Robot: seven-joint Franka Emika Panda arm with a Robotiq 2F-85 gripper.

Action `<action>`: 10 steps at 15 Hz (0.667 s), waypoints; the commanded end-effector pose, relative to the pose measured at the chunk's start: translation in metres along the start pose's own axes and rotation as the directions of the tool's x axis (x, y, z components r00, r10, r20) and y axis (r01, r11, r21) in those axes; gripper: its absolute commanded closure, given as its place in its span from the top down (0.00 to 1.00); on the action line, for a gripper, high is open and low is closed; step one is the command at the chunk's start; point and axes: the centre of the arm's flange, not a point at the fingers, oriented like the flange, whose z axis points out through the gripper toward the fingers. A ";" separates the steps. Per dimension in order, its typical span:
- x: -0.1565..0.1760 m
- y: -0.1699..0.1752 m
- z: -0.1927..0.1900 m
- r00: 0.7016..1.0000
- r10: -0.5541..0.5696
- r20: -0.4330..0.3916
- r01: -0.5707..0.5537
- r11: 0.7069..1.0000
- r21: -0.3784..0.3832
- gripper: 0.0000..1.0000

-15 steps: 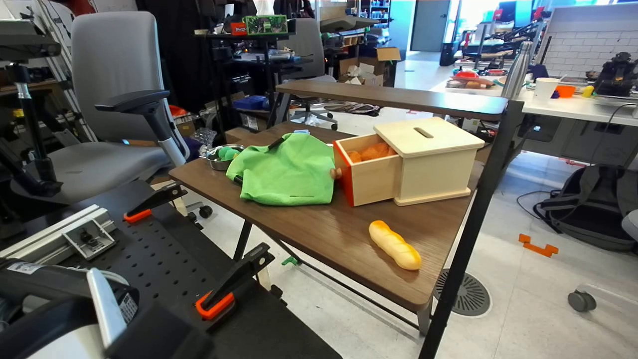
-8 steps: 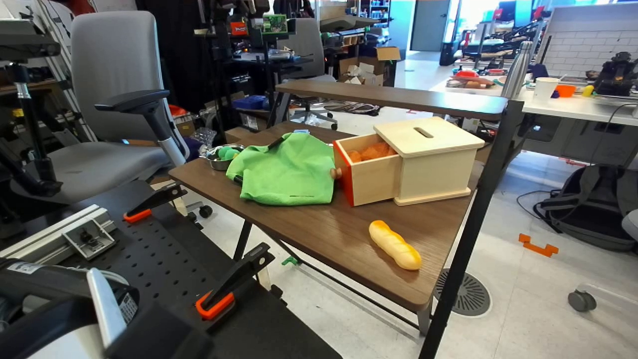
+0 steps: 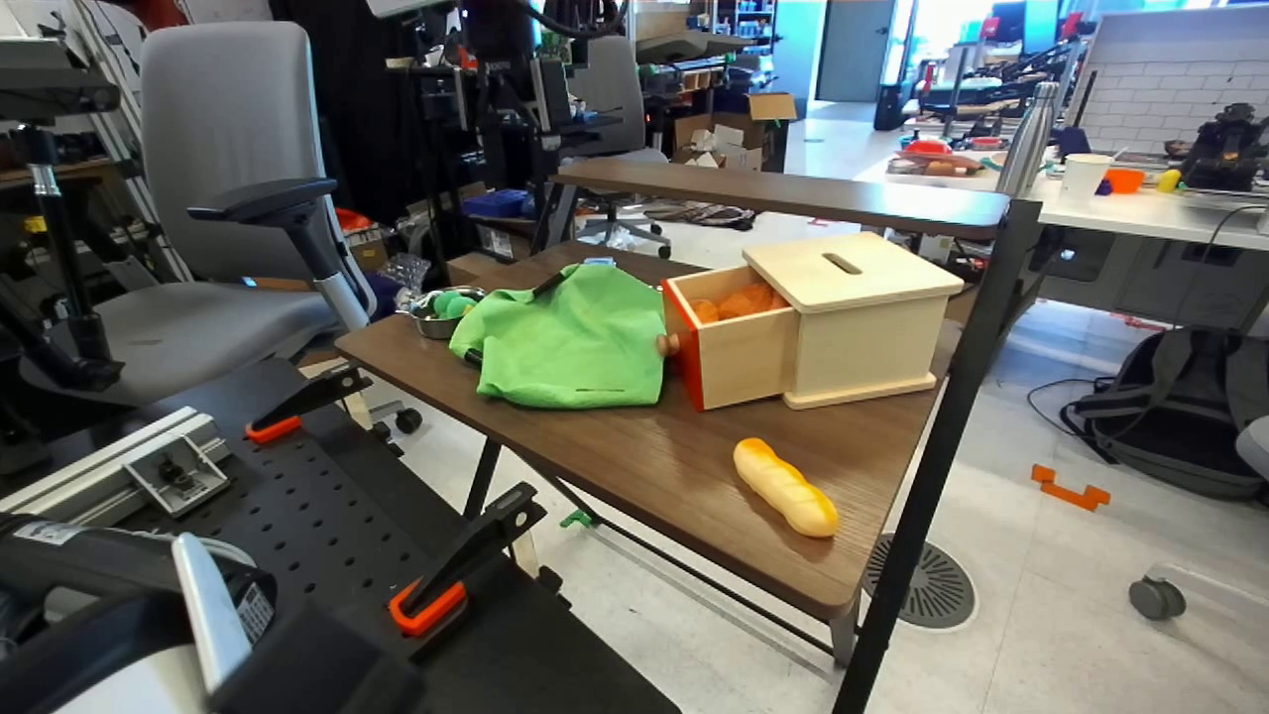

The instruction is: Fold the green towel from left to right

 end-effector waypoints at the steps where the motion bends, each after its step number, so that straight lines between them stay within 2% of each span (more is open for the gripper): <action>1: 0.020 -0.015 0.032 0.999 0.044 -0.014 -0.044 0.999 -0.017 1.00; 10: 0.037 -0.034 0.089 0.995 0.096 0.005 -0.096 0.995 -0.001 1.00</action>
